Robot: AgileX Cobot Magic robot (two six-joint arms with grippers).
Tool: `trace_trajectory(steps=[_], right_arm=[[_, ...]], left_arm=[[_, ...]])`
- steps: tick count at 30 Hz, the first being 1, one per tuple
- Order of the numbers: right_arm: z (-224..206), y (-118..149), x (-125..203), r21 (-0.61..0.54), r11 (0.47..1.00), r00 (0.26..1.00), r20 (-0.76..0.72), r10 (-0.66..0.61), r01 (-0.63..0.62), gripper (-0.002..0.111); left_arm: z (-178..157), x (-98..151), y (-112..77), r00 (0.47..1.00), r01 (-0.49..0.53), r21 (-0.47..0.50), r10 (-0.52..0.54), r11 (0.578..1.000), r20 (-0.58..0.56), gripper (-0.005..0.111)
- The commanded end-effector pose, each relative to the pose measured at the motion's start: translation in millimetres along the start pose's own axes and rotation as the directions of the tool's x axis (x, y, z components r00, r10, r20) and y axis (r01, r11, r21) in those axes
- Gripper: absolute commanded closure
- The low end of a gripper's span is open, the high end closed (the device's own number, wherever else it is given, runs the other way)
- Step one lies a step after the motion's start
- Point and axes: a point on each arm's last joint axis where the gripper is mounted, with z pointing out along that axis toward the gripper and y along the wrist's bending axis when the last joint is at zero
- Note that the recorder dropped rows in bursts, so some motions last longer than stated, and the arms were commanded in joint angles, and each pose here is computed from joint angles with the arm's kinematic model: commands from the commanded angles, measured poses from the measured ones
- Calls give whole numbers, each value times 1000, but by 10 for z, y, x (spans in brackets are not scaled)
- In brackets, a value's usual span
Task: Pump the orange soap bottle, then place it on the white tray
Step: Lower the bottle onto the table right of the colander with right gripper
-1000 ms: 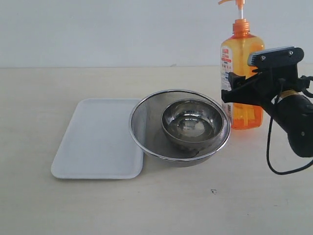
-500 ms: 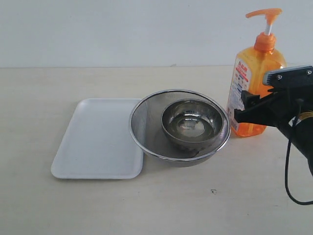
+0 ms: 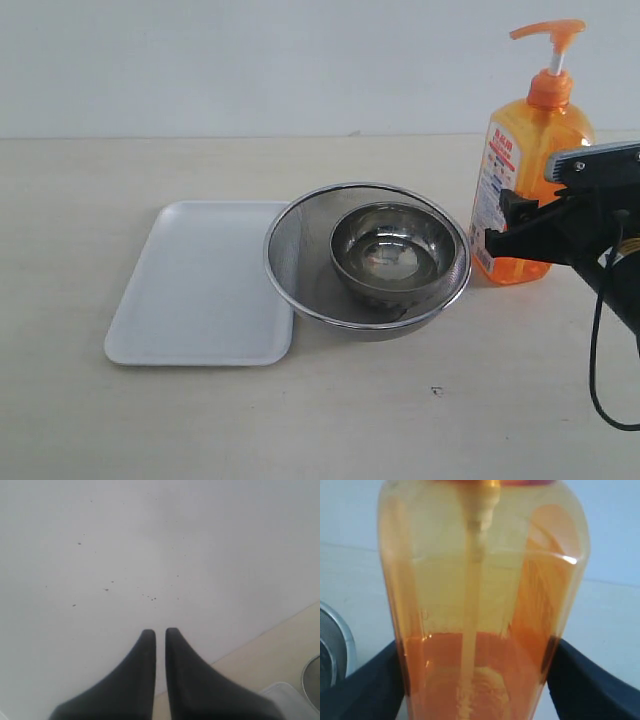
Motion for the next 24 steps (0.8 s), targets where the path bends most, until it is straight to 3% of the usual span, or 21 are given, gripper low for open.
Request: trace_trajectory(steps=[1, 3, 6, 24], right_arm=[[-18, 7, 60, -14, 1000, 999, -43, -1, 0, 60], [-18, -3, 62, -3, 1000, 999, -45, 14, -14, 47], [-18, -17, 57, 12, 1000, 999, -38, 23, -22, 39], [54, -14, -107, 15, 999, 996, 81, 48, -49, 39]], left_arm=[[29, -13, -23, 1000, -15, 14, 15, 1000, 10, 102], [29, -13, -23, 1000, -15, 14, 15, 1000, 10, 102], [29, -13, -22, 999, -32, 12, 32, 999, 10, 102], [29, -19, -18, 998, -64, 7, 64, 998, 17, 102]])
